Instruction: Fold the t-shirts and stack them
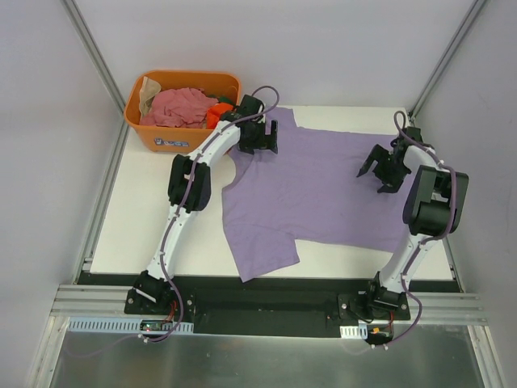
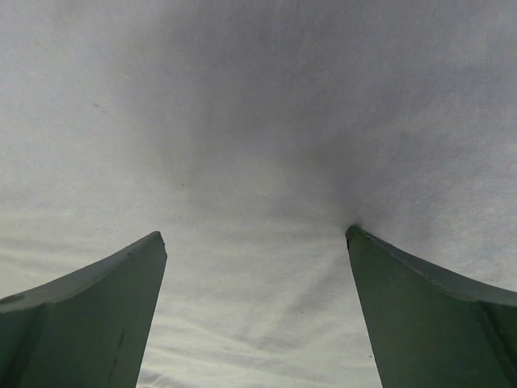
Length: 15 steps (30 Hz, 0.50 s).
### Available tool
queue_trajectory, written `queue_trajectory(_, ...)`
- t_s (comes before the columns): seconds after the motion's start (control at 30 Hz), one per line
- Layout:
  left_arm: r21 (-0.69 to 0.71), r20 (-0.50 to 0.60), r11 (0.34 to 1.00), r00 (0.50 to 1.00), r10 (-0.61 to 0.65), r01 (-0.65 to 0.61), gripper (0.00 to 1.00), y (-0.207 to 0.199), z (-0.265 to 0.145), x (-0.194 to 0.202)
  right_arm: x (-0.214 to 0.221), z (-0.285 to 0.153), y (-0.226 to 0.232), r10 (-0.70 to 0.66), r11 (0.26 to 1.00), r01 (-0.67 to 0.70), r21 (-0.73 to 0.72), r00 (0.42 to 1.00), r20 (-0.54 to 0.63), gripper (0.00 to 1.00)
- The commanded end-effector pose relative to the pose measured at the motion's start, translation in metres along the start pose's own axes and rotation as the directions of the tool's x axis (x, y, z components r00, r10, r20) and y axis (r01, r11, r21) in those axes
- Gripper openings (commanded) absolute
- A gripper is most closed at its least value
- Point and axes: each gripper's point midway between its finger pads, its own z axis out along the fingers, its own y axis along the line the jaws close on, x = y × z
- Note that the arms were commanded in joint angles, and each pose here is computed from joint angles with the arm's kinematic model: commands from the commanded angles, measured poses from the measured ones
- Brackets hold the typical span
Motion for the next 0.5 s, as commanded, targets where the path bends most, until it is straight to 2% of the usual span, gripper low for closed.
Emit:
queue_trajectory(0.0,0.081,0.053,0.994,0.996,0.076,-0.08,0.99,-0.032,-0.047,-0.02,-0.014,-0.038,0.004,-0.021,1.0,0.021,0.005,0.997,0.081,0.96)
queue_trajectory(0.13,0.07,0.085,0.987,0.987,0.139,-0.145,0.99,-0.062,-0.094,-0.011,-0.005,-0.085,0.005,-0.029,1.0,0.026,0.014,0.981,0.193,0.96)
queue_trajectory(0.23,0.074,0.111,0.98,0.978,0.177,-0.186,0.99,-0.087,-0.131,0.011,0.02,-0.104,-0.005,-0.015,1.0,0.009,0.027,0.973,0.23,0.96)
queue_trajectory(0.37,0.063,0.151,0.971,0.964,0.22,-0.231,0.99,-0.105,-0.171,0.061,0.056,-0.119,-0.027,-0.005,0.998,-0.011,0.057,0.962,0.272,0.96)
queue_trajectory(0.47,0.076,0.142,0.979,0.974,0.179,-0.191,0.99,-0.1,-0.19,0.115,0.077,-0.128,-0.04,-0.008,0.998,-0.014,0.066,0.95,0.313,0.96)
